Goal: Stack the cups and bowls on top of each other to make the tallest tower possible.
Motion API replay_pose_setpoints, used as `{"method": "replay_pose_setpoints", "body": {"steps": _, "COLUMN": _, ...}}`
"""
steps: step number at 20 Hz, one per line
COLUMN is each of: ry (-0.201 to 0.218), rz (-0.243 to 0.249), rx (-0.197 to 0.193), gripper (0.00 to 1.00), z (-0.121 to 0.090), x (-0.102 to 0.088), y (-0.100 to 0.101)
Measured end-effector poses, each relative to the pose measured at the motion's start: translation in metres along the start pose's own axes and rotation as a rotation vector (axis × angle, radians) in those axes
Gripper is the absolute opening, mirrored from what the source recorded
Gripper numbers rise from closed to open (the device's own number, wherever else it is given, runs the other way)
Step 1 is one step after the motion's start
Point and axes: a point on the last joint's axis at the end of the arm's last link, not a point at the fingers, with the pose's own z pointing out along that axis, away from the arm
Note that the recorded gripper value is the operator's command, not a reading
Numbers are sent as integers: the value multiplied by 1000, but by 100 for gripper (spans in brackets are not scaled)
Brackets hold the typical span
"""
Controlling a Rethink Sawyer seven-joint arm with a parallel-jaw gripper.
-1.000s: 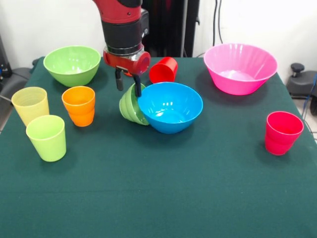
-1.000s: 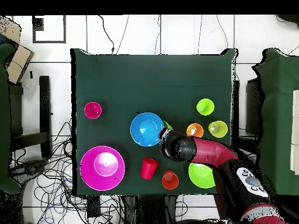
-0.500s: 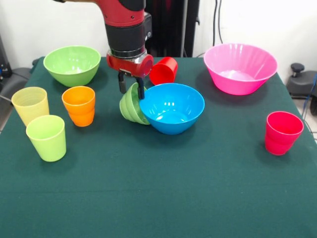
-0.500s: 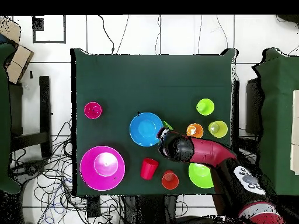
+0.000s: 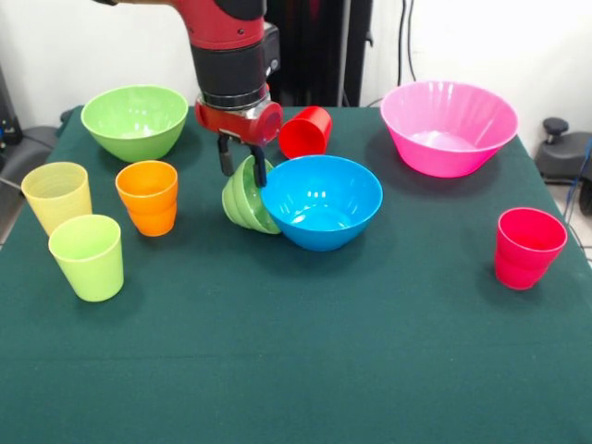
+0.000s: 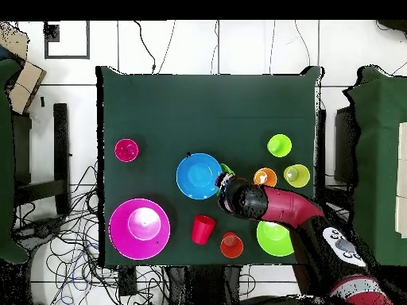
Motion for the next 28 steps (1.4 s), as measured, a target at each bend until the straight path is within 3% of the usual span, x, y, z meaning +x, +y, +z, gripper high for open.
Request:
{"method": "replay_pose_setpoints", "body": {"steps": 3, "ry": 0, "rz": 32, "rx": -28, "gripper": 100, "z": -2, "x": -9, "y": 0}}
{"method": "replay_pose_setpoints", "body": {"steps": 7, "ry": -8, "rz": 38, "rx": -43, "gripper": 100, "z": -3, "x": -12, "y": 3}}
{"method": "replay_pose_setpoints", "body": {"steps": 20, "ry": -20, "rz": 32, "rx": -50, "gripper": 100, "z": -3, "x": -12, "y": 7}}
{"method": "replay_pose_setpoints", "body": {"steps": 21, "ry": -20, "rz": 31, "rx": -50, "gripper": 0, "z": -3, "x": -12, "y": 8}}
{"method": "replay_pose_setpoints", "body": {"steps": 28, "ry": -17, "rz": 13, "rx": -46, "gripper": 0, "z": -2, "x": -6, "y": 16}}
